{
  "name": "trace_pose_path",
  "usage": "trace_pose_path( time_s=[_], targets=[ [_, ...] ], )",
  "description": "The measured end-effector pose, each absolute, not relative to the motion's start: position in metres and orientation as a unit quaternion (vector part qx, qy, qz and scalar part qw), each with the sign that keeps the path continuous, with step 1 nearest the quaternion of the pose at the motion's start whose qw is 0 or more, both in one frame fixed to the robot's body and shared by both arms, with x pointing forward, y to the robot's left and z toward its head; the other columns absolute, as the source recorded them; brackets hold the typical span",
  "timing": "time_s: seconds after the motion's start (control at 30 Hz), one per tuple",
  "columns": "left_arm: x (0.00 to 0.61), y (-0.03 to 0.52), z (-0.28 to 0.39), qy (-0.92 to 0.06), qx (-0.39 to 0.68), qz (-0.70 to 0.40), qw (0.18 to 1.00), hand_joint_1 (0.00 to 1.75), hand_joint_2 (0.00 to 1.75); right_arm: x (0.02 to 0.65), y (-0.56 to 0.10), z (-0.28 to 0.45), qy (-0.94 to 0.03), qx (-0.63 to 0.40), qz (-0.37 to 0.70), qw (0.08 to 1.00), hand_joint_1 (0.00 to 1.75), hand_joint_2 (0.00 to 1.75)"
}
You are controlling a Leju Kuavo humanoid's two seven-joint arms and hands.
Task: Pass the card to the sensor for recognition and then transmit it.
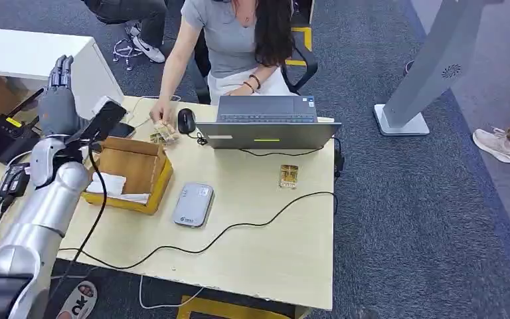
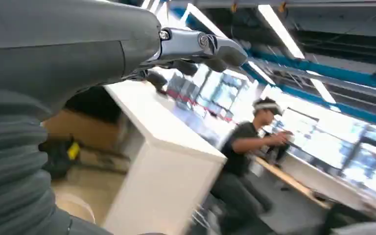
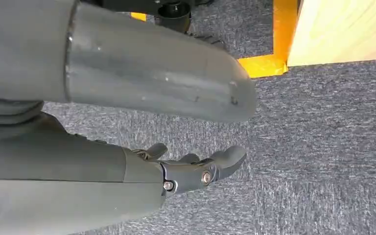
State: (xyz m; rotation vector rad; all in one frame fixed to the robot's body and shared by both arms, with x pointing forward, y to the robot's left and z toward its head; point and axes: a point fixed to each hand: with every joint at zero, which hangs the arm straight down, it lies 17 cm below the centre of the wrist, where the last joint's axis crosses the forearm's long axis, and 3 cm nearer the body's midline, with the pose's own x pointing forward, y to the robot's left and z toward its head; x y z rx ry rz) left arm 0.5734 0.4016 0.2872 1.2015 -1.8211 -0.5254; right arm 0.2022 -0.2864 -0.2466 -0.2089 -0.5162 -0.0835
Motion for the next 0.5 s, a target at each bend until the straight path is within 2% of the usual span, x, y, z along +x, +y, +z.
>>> trace_pose_path(
  time_s=[0.27, 0.4, 0.5],
  targets=[
    [0.477, 0.432, 0.266, -0.837, 0.293, -0.062, 0.457, 0.0, 1.75, 0.188, -0.29, -0.25, -0.254, -0.105, -0.063, 0.959, 0.0, 0.0],
    [0.427, 0.477, 0.258, -0.86, 0.185, 0.049, 0.473, 0.0, 1.75, 0.181, -0.293, -0.251, -0.252, -0.107, -0.08, 0.958, 0.0, 0.0],
    [0.382, 0.531, 0.248, -0.862, 0.144, 0.137, 0.467, 0.0, 1.75, 0.17, -0.295, -0.254, -0.246, -0.109, -0.089, 0.959, 0.0, 0.0]
  ],
)
